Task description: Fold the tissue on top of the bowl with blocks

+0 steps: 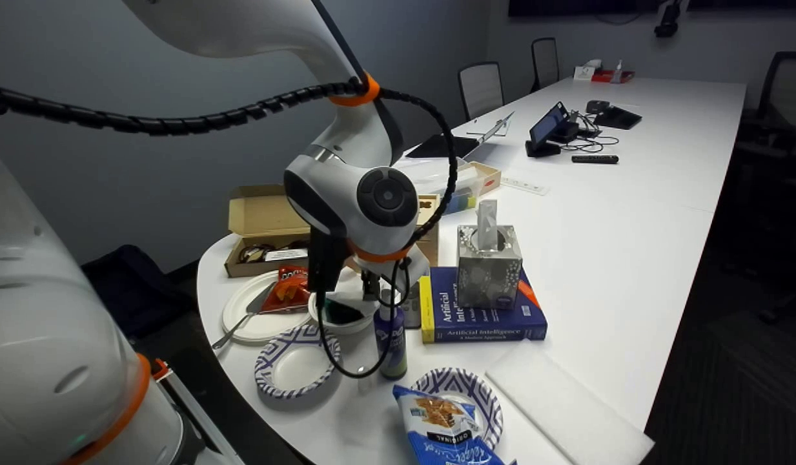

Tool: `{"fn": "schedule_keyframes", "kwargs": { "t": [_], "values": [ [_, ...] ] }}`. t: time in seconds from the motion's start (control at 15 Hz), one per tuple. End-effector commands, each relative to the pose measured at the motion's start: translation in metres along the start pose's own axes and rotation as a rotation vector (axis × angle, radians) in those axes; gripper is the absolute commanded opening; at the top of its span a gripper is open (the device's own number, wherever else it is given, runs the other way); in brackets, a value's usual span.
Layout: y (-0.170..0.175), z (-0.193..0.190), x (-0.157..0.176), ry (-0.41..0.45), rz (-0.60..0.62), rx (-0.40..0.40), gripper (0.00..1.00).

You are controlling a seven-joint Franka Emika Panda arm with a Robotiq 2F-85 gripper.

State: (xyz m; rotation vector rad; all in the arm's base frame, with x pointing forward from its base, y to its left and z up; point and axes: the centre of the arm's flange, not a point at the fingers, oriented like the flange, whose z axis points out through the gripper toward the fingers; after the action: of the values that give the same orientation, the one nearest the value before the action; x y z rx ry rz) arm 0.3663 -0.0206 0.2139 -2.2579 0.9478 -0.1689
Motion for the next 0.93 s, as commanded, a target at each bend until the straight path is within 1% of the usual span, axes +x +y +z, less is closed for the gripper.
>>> {"fn": "schedule_keyframes", "kwargs": {
  "t": [0.0, 0.47, 0.6, 0.87],
  "values": [
    [-0.009, -0.013, -0.015, 0.045, -0.054, 0.018, 1.00],
    [-0.026, -0.028, -0.017, 0.127, -0.124, -0.008, 1.00],
    [-0.030, -0.034, -0.019, 0.146, -0.132, -0.027, 1.00],
    [-0.030, -0.040, -0.030, 0.143, -0.108, -0.122, 1.00]
  ]
}}
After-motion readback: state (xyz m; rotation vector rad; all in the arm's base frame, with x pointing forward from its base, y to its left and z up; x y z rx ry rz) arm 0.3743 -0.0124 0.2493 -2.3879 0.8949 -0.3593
